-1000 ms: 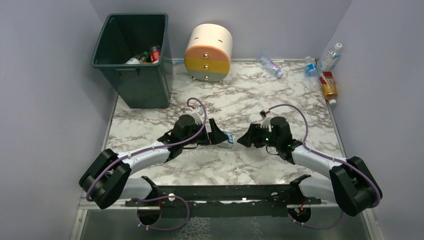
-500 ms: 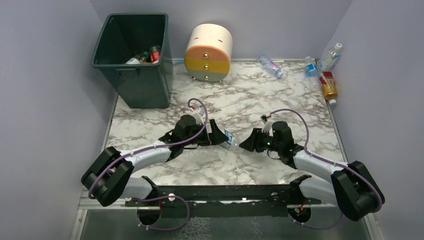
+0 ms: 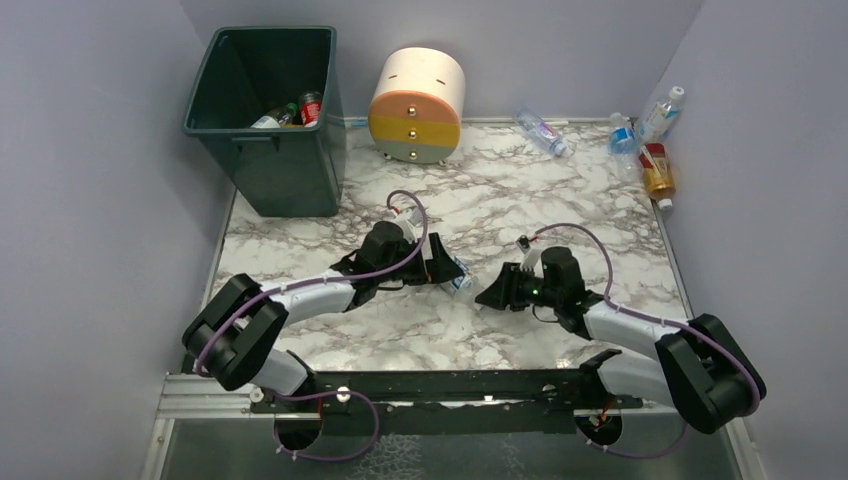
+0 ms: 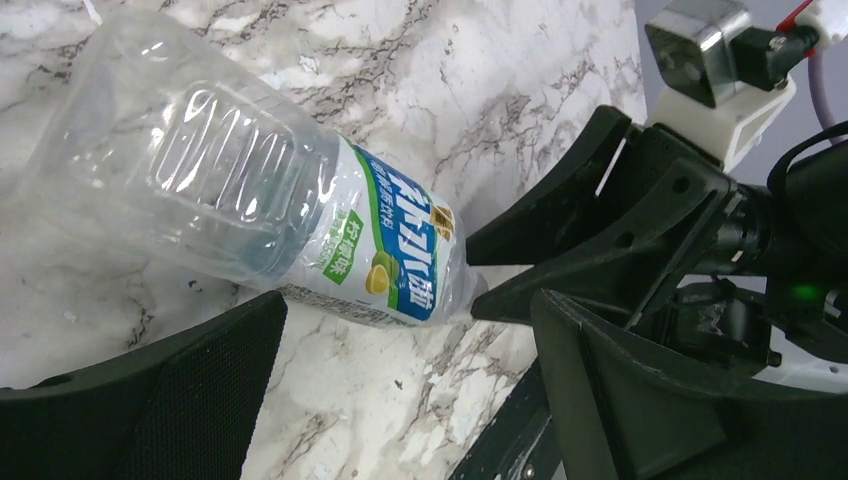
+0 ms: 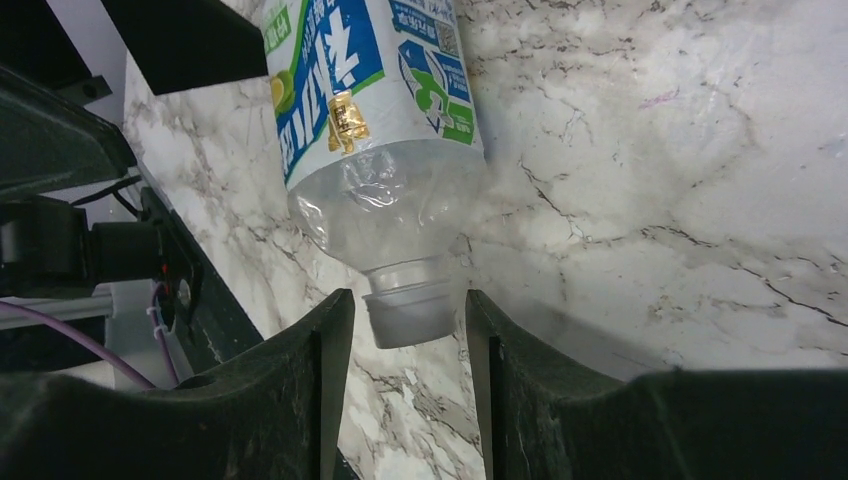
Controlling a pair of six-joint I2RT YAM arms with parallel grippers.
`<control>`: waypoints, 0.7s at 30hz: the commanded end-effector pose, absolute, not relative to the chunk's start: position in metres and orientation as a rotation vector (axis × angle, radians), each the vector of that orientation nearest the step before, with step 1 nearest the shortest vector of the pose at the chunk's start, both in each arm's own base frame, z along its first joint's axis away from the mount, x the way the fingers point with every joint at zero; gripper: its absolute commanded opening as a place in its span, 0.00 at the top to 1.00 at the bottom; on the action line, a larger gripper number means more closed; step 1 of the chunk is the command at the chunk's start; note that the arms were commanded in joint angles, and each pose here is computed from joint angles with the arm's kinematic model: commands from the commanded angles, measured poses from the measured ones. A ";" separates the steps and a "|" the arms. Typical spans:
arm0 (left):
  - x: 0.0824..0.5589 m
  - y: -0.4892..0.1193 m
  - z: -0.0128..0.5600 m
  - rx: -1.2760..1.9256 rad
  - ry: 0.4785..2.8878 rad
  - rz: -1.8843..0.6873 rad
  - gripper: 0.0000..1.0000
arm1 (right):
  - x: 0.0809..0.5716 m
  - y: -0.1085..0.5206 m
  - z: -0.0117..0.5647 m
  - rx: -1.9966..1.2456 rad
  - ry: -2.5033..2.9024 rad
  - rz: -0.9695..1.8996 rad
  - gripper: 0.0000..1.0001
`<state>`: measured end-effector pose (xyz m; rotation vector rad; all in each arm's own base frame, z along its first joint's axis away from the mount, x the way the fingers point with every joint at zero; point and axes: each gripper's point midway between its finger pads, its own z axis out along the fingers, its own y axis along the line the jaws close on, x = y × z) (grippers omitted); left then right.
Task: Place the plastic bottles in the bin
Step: Adjust the plastic bottle at the center of the board.
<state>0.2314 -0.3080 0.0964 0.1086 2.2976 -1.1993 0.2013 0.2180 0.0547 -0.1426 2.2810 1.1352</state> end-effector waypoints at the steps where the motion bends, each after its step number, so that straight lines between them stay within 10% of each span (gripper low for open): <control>1: 0.251 -0.318 0.103 0.132 2.255 -1.181 0.01 | 0.205 0.234 0.067 -0.208 2.236 1.210 0.52; 21: 0.268 -0.331 0.089 0.145 2.282 -1.158 0.01 | 0.192 0.242 0.069 -0.277 2.263 1.171 0.45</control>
